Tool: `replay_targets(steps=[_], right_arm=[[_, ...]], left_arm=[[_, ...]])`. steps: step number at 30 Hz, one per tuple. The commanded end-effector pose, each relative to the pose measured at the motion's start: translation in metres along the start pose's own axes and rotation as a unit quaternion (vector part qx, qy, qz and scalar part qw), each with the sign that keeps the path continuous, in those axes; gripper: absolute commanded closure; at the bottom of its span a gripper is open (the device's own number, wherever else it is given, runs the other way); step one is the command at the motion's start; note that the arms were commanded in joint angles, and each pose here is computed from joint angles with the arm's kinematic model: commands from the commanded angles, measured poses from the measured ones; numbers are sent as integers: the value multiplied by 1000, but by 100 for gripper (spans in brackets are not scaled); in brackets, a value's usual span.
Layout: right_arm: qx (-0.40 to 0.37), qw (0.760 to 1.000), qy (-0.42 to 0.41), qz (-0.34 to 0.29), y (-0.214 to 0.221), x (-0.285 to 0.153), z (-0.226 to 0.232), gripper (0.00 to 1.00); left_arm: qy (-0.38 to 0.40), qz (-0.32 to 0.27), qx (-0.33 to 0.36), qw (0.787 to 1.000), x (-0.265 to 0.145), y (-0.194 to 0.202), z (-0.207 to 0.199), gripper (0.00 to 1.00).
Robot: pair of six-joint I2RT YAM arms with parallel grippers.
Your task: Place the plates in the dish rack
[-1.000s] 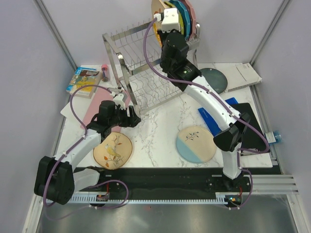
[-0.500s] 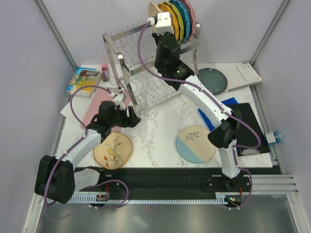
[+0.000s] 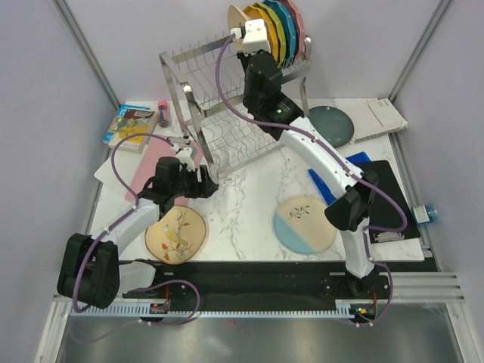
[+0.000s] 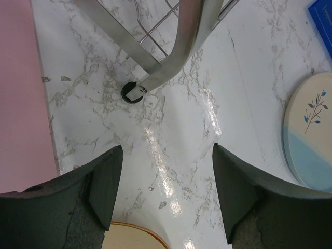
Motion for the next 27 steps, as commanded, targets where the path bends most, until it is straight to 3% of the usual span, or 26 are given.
replay_targets(steps=[1,9,11,15,16,19,27], right_arm=[[90,993,-54,-62,-56,-18,-7,100],[88,993,-66,-51,-49,-17,-1,100],[81,994,-56,-52,-49,-15,-2,89],[73,994,-55,-62,-49,-12,0,79],[73,994,-55,-67,-50,-11,0,68],[71,993,-57,-73,-52,-11,0,52],[67,992,-57,-87,-68,-22,-8,41]], left_arm=[[5,-29,-3,1000,3,-16,0,23],[4,-29,-3,1000,1,-15,-1,23],[3,-30,-3,1000,1,-15,-1,23],[5,-29,-3,1000,2,-16,-1,23],[6,-29,-3,1000,2,-17,-1,23],[9,-27,-4,1000,2,-18,-2,23],[-5,-30,3,1000,-4,-23,-1,23]])
Point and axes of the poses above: each gripper's point midway between its finger pads, its own x axis out along the fingers, its own z axis along the line the jaws close on, y = z × x, the point moved 9 cm from there along -x, back along the fingers, and after that the axes turned 8 degrees about x, right-handed, at the moved point
